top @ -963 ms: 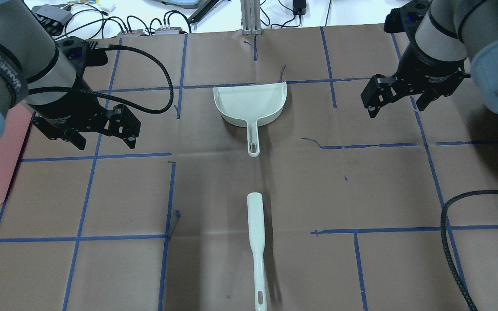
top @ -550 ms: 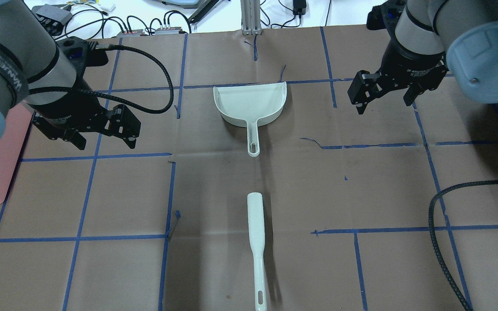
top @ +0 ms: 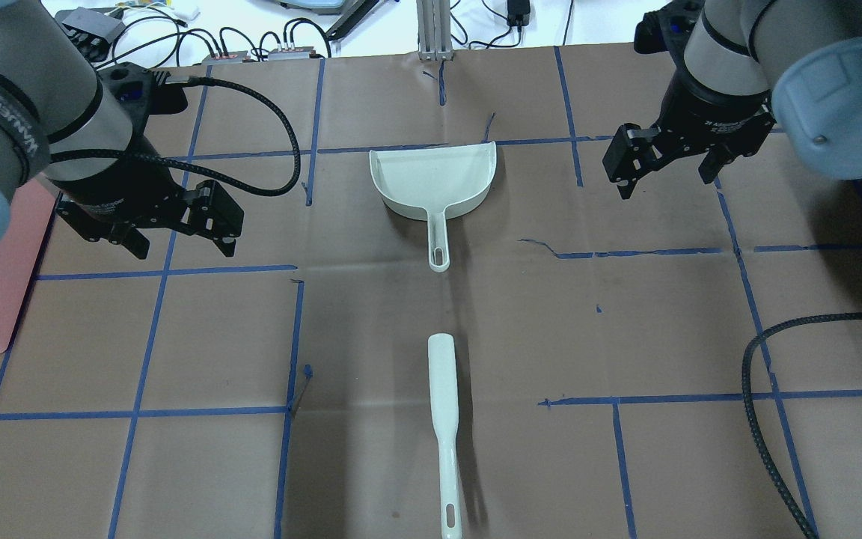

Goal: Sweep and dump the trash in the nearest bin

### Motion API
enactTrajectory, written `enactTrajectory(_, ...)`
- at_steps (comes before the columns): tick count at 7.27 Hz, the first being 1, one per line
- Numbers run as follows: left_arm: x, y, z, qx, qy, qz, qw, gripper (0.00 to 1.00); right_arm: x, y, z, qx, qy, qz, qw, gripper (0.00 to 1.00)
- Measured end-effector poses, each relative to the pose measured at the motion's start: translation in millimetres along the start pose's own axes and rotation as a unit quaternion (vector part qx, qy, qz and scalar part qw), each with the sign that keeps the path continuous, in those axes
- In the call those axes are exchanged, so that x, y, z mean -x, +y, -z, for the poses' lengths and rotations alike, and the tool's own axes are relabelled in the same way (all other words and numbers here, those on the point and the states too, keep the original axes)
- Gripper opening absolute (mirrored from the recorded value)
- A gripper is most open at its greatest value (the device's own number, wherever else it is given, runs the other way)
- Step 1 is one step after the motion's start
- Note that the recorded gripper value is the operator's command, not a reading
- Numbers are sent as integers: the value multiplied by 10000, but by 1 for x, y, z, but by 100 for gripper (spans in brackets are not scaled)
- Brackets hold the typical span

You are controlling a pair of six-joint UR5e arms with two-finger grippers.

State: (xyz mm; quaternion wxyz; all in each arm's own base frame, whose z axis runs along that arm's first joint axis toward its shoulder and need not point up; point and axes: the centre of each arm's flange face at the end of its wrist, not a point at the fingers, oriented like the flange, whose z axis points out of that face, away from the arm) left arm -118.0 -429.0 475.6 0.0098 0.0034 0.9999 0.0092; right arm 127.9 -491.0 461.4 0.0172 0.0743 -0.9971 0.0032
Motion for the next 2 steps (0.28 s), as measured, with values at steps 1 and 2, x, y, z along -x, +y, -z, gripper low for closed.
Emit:
enactTrajectory(1,0,0,0,0,0,0,10000,99,0,0,1,-8,1,0,10000,100)
enactTrajectory(2,0,0,0,-3,0,0,10000,99,0,0,1,-16,3,0,10000,100)
